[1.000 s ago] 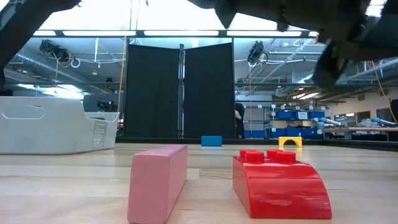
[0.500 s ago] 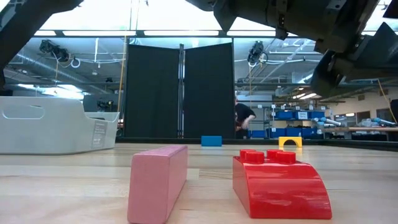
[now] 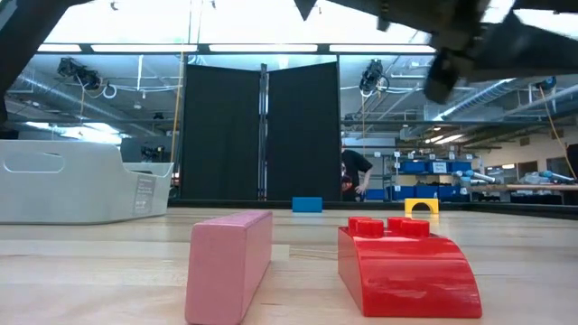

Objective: Sort blocks by size
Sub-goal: Put the blue block into the black bin

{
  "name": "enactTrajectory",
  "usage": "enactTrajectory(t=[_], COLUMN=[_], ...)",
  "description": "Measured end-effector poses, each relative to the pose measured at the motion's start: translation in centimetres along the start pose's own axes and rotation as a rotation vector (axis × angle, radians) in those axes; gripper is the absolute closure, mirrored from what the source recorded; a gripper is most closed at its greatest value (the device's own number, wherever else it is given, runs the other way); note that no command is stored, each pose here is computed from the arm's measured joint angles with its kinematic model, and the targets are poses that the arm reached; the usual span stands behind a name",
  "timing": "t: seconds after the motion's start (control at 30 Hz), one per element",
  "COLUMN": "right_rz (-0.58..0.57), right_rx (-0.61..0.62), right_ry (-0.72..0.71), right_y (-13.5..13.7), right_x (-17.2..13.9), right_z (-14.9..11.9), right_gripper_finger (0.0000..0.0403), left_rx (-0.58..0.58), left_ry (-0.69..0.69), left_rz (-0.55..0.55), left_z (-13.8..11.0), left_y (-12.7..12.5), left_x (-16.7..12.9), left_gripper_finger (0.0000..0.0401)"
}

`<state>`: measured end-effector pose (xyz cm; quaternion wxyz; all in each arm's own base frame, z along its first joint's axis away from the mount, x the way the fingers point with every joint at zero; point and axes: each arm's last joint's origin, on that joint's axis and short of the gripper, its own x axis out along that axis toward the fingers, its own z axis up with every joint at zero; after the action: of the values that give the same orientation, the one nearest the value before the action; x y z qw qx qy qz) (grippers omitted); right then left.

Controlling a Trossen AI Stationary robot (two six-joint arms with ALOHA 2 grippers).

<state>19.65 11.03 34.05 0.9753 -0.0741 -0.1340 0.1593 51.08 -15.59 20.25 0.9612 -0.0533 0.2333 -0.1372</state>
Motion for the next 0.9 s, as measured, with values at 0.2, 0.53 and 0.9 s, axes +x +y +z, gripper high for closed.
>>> enactTrajectory(t=[0.2,0.53,0.9], right_rz=[-0.091,-0.66,-0.843], right_rx=[-0.007,-0.072,0.245], right_ry=[0.045,0.349,0.656], right_y=[-0.2,-2.9,-9.5], right_x=[0.0,0.6,1.9], right_z=[-0.3,-4.0,-10.5], right_gripper_finger=[0.0178,0.0178,0.0178], left_rx=[-0.015,-0.112,-0.204], left_ry=[-0.123,-0.275,-0.43], left_rz=[0.024,0.219,0.331], left_z=[-1.5,-6.8,-11.6], left_y=[0.5,1.9,1.5], left_x=[-4.6,-16.4,-28.5], left_gripper_finger=[0.0199,0.0199,0.0199])
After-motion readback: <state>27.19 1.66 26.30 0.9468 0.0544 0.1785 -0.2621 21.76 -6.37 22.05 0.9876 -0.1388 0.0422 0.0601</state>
